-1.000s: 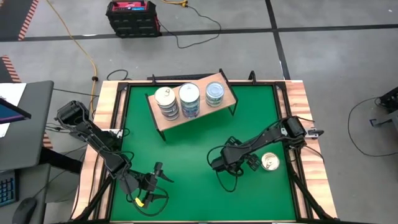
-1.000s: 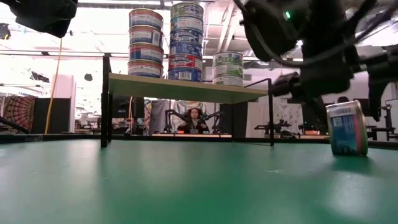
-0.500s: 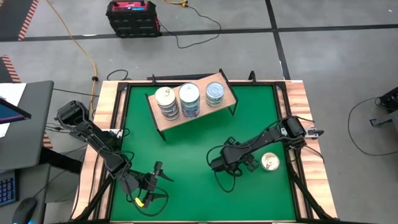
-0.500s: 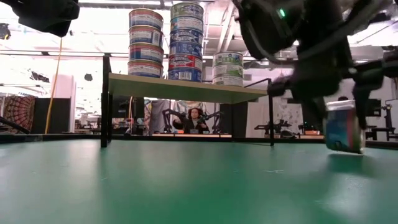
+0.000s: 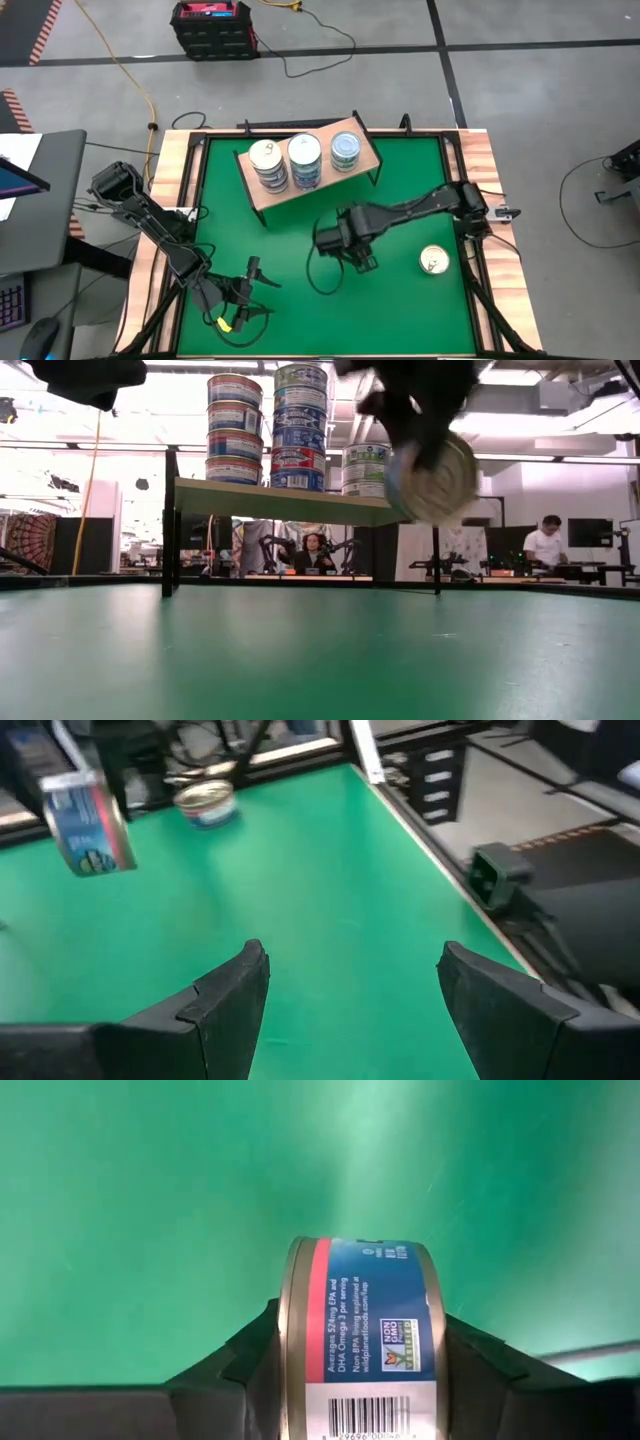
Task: Stack canned seafood by type on shelf
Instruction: Stack the blue pink tuna can on top of the blue pink tuna can on the shelf
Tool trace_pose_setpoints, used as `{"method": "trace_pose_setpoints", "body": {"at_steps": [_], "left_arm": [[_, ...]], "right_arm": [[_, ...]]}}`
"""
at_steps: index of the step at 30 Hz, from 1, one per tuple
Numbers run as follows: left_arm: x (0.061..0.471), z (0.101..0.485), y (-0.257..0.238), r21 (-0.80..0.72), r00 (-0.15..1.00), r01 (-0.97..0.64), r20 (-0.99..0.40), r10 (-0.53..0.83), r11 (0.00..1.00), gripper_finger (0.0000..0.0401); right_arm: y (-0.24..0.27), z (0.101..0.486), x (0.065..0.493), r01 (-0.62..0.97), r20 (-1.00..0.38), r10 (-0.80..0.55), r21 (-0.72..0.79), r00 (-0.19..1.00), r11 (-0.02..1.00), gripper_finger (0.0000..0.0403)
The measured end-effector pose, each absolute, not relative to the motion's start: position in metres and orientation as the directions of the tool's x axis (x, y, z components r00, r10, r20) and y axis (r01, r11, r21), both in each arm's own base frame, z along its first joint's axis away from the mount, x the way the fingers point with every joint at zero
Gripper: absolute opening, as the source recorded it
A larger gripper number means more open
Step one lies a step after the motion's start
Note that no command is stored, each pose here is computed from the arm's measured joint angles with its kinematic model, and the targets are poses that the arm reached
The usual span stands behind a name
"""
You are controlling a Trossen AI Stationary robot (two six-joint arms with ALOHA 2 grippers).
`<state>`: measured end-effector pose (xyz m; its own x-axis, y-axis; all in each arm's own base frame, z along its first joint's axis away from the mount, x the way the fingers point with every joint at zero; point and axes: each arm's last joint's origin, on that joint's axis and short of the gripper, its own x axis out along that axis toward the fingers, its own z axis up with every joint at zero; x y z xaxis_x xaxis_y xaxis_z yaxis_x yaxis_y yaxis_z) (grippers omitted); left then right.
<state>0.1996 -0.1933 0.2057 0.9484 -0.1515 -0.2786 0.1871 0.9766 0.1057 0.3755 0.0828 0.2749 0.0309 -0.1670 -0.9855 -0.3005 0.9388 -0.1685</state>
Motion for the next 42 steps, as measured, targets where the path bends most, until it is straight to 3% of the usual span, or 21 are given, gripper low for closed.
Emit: {"method": "trace_pose_setpoints", "body": {"at_steps": [11,20,26,31,36,42], "left_arm": [[0.193,0.211,-0.192,0.234,0.975,0.032,-0.220,0.021,0.972,0.0277],[0.165,0.243,-0.188,0.348,0.968,-0.196,-0.081,0.238,0.917,0.0277],[0.164,0.261,-0.169,0.378,0.933,-0.316,-0.040,0.357,0.870,0.0277],[0.166,0.273,-0.153,0.441,0.911,-0.360,-0.023,0.412,0.822,0.0277],[0.164,0.281,-0.144,0.583,0.855,-0.417,-0.007,0.518,0.697,0.0277],[0.170,0.277,-0.142,0.883,0.849,-0.239,-0.012,0.528,0.403,0.0277]], "right_arm": [[0.048,0.354,0.403,-0.045,-0.910,0.039,0.023,0.412,0.999,0.0220],[0.010,0.409,0.420,0.001,-0.675,0.113,0.166,0.729,0.986,0.0232],[-0.024,0.432,0.430,-0.064,-0.461,0.222,0.334,0.859,0.940,0.0219],[-0.051,0.441,0.431,-0.044,-0.368,0.218,0.426,0.904,0.903,0.0226],[-0.058,0.440,0.429,-0.021,-0.374,0.246,0.513,0.894,0.858,0.0226],[-0.050,0.440,0.430,-0.053,-0.361,0.327,0.597,0.873,0.801,0.0223]]}}
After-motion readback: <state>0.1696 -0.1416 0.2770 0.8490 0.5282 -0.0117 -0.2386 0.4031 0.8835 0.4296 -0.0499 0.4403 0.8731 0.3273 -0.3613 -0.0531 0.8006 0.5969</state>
